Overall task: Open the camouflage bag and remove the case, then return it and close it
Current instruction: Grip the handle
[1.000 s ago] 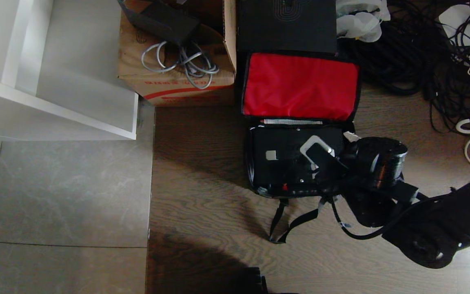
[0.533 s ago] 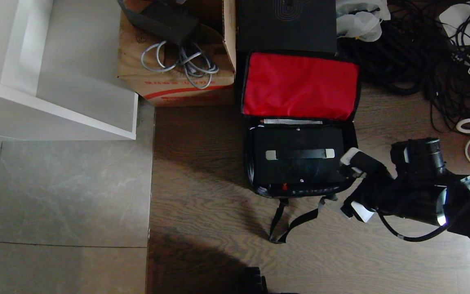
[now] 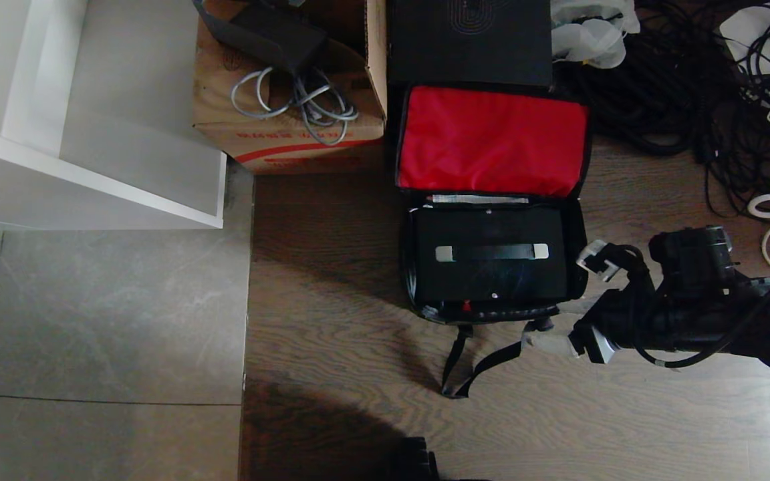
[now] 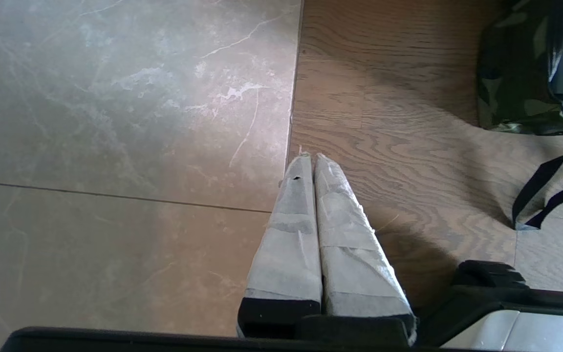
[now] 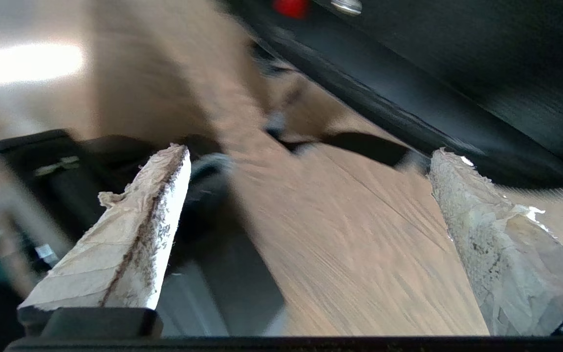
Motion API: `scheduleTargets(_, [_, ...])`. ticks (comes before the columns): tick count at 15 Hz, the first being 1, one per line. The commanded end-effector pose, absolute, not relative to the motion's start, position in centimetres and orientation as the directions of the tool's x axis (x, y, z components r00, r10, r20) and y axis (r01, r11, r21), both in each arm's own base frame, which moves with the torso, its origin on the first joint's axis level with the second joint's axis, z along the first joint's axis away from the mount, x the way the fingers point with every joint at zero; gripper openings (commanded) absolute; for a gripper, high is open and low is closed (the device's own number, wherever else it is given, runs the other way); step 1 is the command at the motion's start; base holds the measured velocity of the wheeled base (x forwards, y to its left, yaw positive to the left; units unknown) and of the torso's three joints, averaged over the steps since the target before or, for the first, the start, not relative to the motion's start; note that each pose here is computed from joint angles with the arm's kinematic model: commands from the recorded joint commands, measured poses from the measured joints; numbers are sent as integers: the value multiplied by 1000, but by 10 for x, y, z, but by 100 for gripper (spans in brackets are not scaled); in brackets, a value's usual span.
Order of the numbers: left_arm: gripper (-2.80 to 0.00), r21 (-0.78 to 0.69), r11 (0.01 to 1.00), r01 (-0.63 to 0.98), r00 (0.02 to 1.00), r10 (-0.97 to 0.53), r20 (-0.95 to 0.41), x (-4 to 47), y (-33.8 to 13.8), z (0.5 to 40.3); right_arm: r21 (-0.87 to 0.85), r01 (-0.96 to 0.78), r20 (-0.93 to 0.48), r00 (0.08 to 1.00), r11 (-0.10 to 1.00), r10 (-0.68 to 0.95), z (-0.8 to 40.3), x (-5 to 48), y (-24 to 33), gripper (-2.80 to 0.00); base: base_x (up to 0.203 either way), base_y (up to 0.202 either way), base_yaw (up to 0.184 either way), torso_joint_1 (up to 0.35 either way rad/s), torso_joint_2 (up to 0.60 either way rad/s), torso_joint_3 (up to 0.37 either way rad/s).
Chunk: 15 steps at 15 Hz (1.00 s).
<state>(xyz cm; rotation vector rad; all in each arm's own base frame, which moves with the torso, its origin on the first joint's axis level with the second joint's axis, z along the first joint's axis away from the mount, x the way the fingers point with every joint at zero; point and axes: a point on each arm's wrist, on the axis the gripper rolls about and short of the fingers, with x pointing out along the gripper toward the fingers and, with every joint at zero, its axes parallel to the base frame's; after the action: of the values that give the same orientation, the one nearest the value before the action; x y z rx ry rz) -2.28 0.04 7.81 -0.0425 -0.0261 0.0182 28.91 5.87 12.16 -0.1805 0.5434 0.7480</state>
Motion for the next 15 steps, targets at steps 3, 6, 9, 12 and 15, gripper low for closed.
scheduleTargets(3, [-280, -43, 999, -17, 1000, 17, 17, -22, 0, 76, -13, -722, -499, 604, 691, 622, 117, 309, 56, 0, 0, 0, 0, 0, 0, 0])
scheduleTargets(6, [-280, -43, 999, -19, 1000, 19, 17, -22, 0, 76, -82, -721, -515, 622, 688, 590, 111, 316, 42, 0, 0, 0, 0, 0, 0, 0])
scheduleTargets(9, [-280, -43, 999, -17, 1000, 18, 18, -22, 0, 76, -124, -702, -513, 650, 702, 560, 111, 322, 30, 0, 0, 0, 0, 0, 0, 0])
scheduleTargets(12, [-280, -43, 999, -18, 1000, 19, 18, -22, 0, 76, -165, -701, -498, 666, 694, 555, 115, 325, 29, 0, 0, 0, 0, 0, 0, 0])
scheduleTargets(15, [-280, -43, 999, -18, 1000, 19, 18, -22, 0, 76, -221, -707, -511, 671, 672, 538, 111, 326, 22, 0, 0, 0, 0, 0, 0, 0])
